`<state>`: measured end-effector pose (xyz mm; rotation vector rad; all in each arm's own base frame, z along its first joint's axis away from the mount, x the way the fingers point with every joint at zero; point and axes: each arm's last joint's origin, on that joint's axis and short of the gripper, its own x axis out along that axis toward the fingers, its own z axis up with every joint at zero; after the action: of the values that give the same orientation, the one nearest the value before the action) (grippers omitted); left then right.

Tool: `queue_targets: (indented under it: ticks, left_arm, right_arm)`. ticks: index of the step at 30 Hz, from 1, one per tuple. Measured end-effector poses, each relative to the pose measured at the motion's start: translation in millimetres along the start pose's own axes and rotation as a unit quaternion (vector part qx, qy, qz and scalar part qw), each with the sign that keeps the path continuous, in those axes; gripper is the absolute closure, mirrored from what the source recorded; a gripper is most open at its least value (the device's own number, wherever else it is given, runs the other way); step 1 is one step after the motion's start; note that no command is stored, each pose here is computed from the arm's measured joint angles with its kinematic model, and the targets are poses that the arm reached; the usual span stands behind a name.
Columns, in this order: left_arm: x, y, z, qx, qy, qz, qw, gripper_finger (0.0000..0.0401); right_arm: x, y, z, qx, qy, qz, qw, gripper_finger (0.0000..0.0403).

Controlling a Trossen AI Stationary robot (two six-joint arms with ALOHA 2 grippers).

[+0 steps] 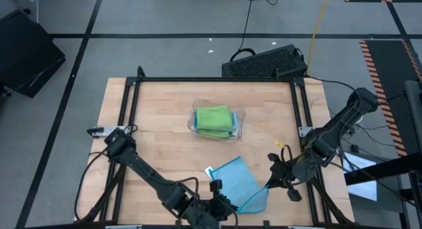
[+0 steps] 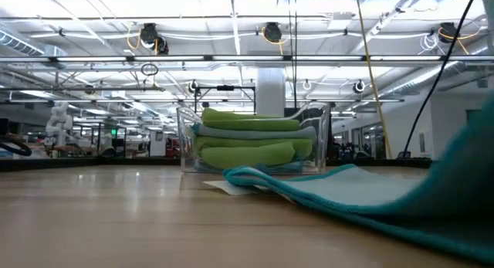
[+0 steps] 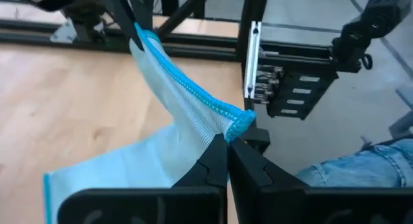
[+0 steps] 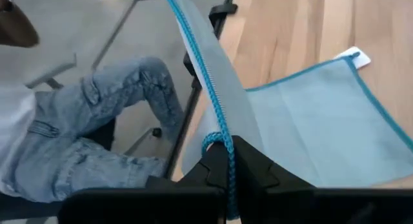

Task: Fold microfiber towels
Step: Fold the blue microfiber cloth

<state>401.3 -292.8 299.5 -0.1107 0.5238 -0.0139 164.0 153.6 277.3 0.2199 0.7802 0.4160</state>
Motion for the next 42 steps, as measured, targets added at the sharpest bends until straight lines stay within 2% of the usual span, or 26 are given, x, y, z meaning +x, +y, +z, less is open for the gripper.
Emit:
queue_targets:
  ticks: [4,8,16,23,28,36,42]
  left_arm:
    - [19.3,-2.8,-16.5,-0.002,0.005,0.024,1.000,0.0396]
    - [40.5,-4.5,-33.4,-0.010,0.011,0.036,0.999,0.0378]
    - [59.0,-5.0,-48.8,-0.035,-0.011,0.080,0.996,0.0371]
    - [57.9,-3.5,-51.8,-0.070,-0.018,0.110,0.991,0.0371]
    - [52.8,-5.2,-58.3,-0.048,-0.021,0.151,0.987,0.0371]
    - [53.6,24.9,-71.9,-0.058,0.044,0.246,0.967,0.0371]
    - [55.4,37.0,-74.5,-0.098,0.076,0.260,0.958,0.0371]
  right_arm:
    - [12.2,-2.8,-6.1,-0.002,0.003,-0.004,1.000,0.0399]
    - [20.0,-5.4,-9.2,0.000,0.004,-0.029,1.000,0.0399]
    - [36.3,-9.2,-13.4,0.007,0.020,-0.061,0.998,0.0399]
    - [51.2,-22.4,-11.1,0.015,0.024,-0.108,0.994,0.0399]
    - [59.6,-34.2,-8.1,0.018,0.030,-0.131,0.991,0.0399]
    - [68.1,-60.8,0.1,0.023,0.036,-0.174,0.984,0.0399]
    - [74.2,-78.2,6.8,0.016,0.036,-0.187,0.982,0.0399]
